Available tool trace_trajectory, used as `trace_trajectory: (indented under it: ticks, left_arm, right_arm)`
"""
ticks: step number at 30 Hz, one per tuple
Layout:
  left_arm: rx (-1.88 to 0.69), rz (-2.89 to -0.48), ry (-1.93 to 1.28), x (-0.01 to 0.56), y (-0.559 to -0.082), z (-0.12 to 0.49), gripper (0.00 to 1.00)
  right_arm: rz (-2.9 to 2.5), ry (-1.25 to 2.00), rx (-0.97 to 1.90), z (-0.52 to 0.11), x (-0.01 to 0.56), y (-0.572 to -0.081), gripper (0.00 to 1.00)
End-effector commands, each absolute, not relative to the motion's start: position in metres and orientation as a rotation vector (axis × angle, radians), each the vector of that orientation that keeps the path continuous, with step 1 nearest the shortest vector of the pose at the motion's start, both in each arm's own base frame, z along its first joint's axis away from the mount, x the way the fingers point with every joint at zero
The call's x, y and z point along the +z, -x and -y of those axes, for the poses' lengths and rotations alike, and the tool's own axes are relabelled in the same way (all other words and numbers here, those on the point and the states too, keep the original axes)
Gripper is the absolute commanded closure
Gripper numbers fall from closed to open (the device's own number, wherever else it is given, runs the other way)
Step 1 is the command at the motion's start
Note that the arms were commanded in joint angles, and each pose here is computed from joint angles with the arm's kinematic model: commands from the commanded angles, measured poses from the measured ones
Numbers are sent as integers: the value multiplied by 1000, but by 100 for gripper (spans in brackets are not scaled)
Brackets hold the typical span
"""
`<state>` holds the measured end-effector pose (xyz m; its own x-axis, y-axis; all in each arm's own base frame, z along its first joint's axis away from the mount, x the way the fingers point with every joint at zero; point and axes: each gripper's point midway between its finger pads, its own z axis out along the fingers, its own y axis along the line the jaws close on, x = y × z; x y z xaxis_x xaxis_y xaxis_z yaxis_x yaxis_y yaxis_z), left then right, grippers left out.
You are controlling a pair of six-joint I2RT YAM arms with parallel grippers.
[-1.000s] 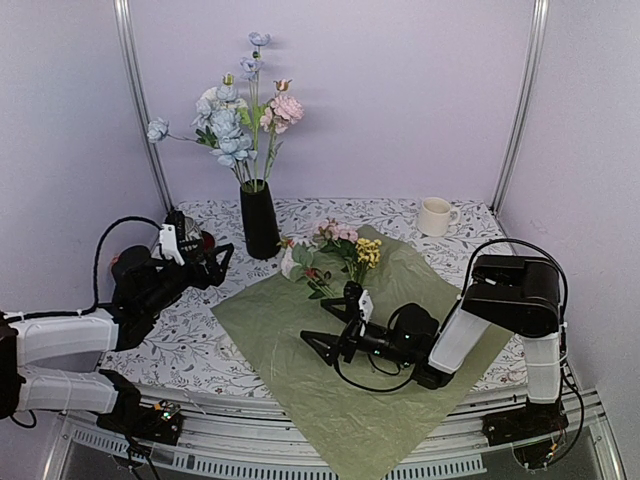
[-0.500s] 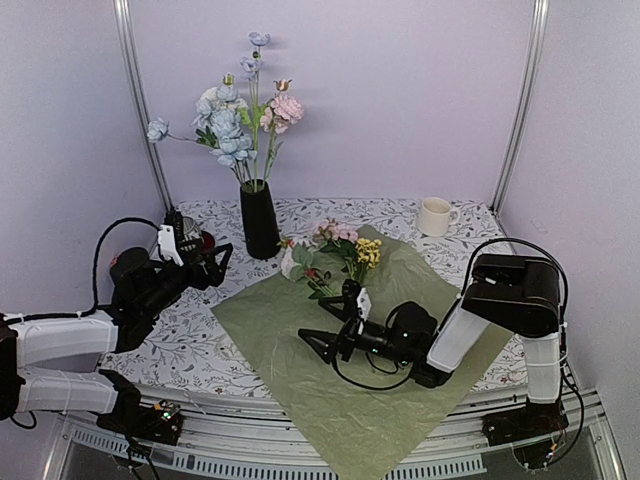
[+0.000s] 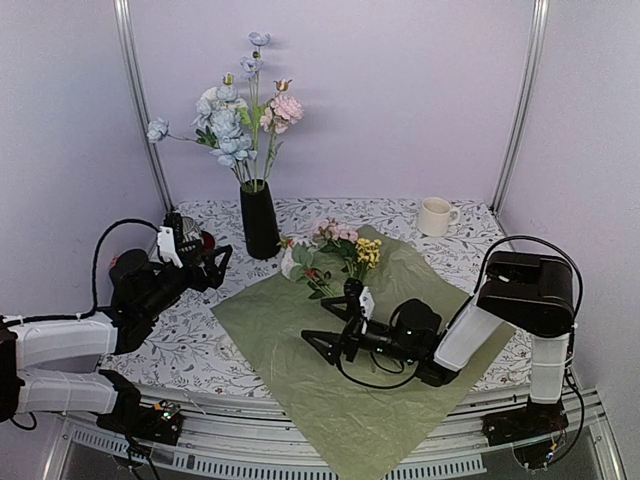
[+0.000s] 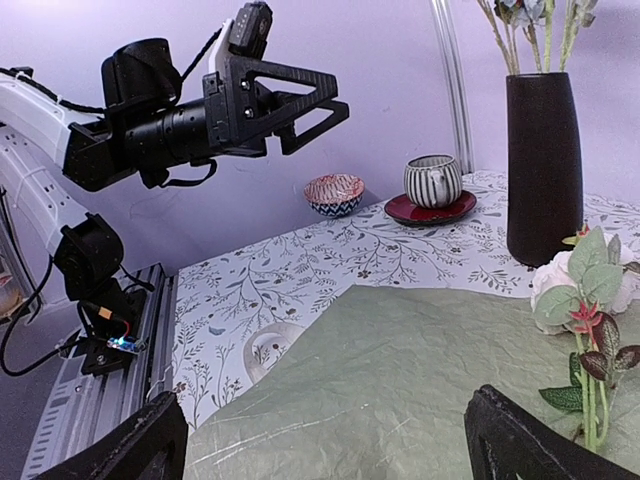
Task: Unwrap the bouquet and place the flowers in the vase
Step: Pick up the fake flower from the flattened wrapping paper.
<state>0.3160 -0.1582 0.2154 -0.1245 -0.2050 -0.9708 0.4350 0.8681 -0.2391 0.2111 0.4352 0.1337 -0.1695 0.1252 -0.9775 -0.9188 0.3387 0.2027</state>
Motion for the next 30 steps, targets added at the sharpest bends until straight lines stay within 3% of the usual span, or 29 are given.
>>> trace_trajectory:
  ticks: [1,16,26,30]
  left_arm:
    - [-551,-1567,-193,223,-313,159,2]
    - [-549,-1565,-189,223,-311,157,2]
    - [-510,-1581,-109,221,-316,145,2]
    - [-502,-1595,-75,220,-320,142,2]
  right_arm:
    - [-1363,623,1125,-408,164,-218,1]
    - [-1461,523,1139,-395,160,-234,1]
    - [-1655,373,1000,-383,149,-261,1]
    - [-1802,276,814,-369,144,-283,1]
